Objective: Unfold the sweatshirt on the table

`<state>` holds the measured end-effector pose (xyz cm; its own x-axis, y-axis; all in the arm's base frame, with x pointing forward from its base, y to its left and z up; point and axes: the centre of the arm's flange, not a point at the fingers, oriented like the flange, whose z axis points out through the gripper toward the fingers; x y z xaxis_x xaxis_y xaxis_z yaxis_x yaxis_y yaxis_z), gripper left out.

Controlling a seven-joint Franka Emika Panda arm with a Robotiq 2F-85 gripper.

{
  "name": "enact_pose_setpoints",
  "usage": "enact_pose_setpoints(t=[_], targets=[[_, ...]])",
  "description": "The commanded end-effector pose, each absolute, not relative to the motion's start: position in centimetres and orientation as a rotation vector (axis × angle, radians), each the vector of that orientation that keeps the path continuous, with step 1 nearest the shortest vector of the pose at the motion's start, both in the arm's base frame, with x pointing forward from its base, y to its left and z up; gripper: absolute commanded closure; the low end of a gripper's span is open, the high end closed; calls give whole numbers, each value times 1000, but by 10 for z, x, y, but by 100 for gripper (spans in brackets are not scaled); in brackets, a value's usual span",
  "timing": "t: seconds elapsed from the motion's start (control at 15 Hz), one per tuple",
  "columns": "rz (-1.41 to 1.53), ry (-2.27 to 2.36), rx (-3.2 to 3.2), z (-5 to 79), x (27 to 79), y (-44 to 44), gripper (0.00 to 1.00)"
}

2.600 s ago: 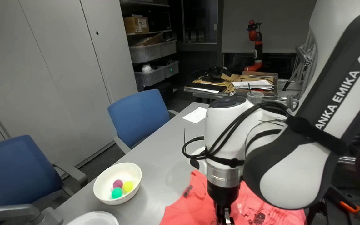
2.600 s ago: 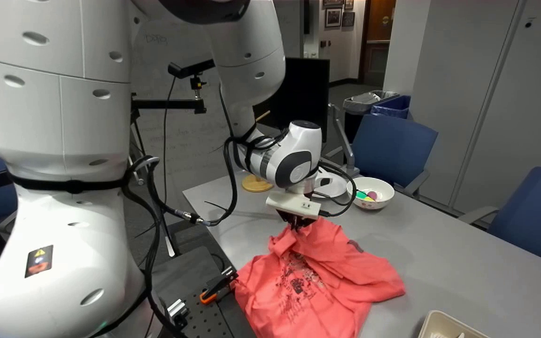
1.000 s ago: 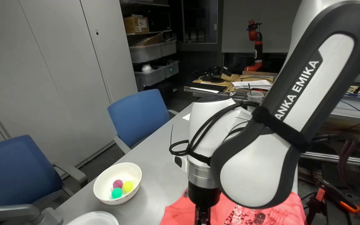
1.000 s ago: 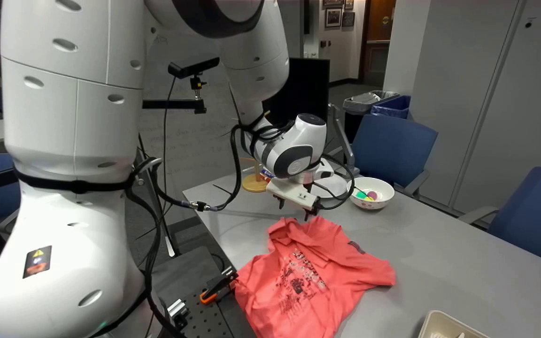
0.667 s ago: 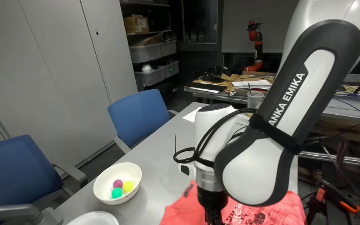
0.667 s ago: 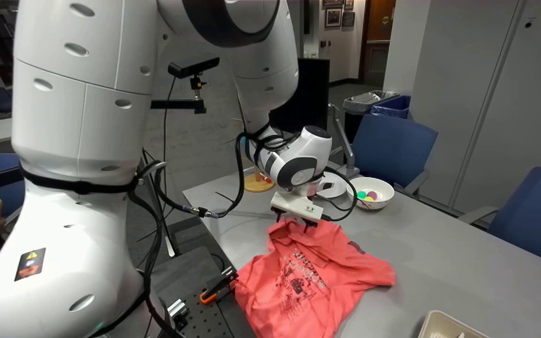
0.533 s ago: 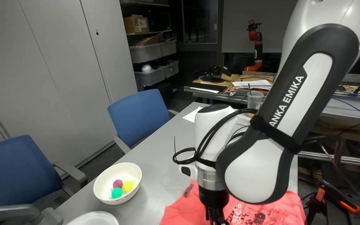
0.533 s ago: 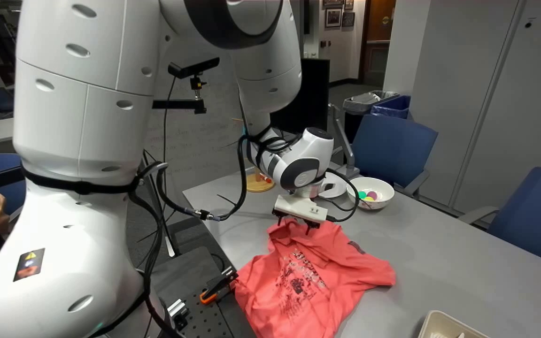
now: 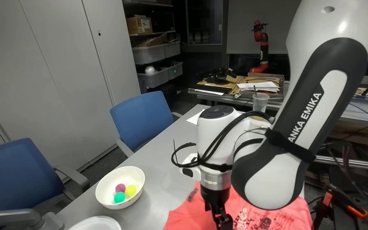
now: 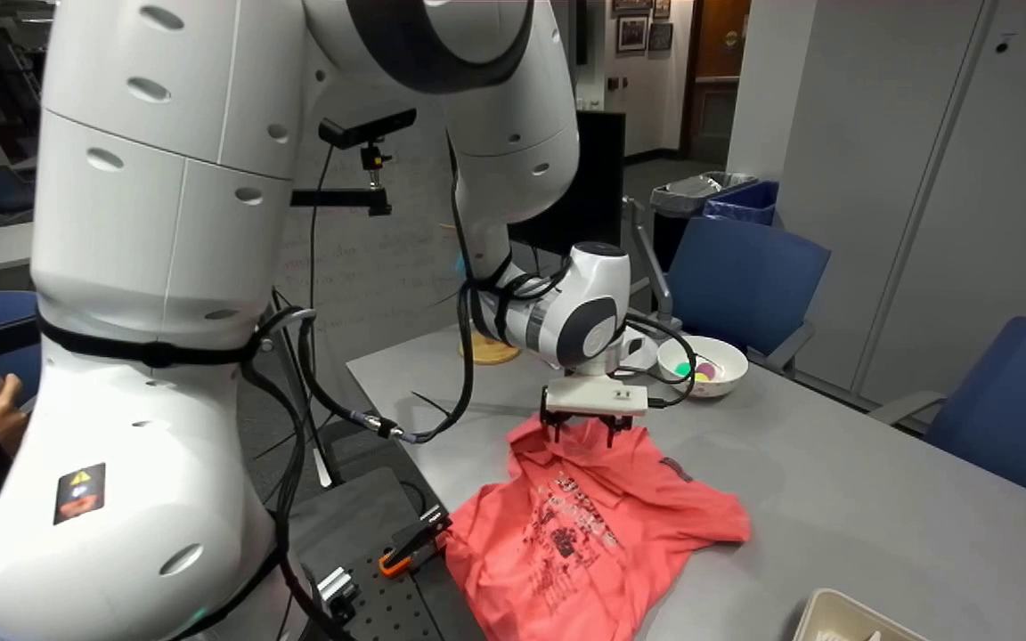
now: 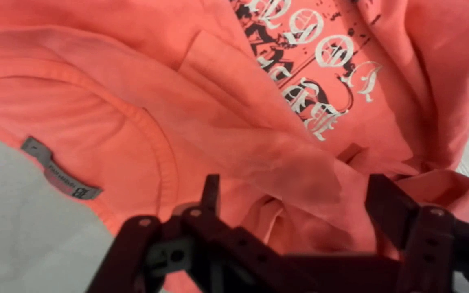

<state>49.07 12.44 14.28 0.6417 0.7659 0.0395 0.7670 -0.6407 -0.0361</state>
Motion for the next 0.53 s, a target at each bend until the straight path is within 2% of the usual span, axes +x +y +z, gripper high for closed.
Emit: enact_pose_setpoints(t=[0.0,0.2,0.33,0.47], targets=[[-69,-1339,-2830,127,491,140,7],[-69,-1350,-2829,123,489,150,9],[-66,-1364,-2831,118,487,154,14],[-53,-1364,-2833,113,486,156,26]])
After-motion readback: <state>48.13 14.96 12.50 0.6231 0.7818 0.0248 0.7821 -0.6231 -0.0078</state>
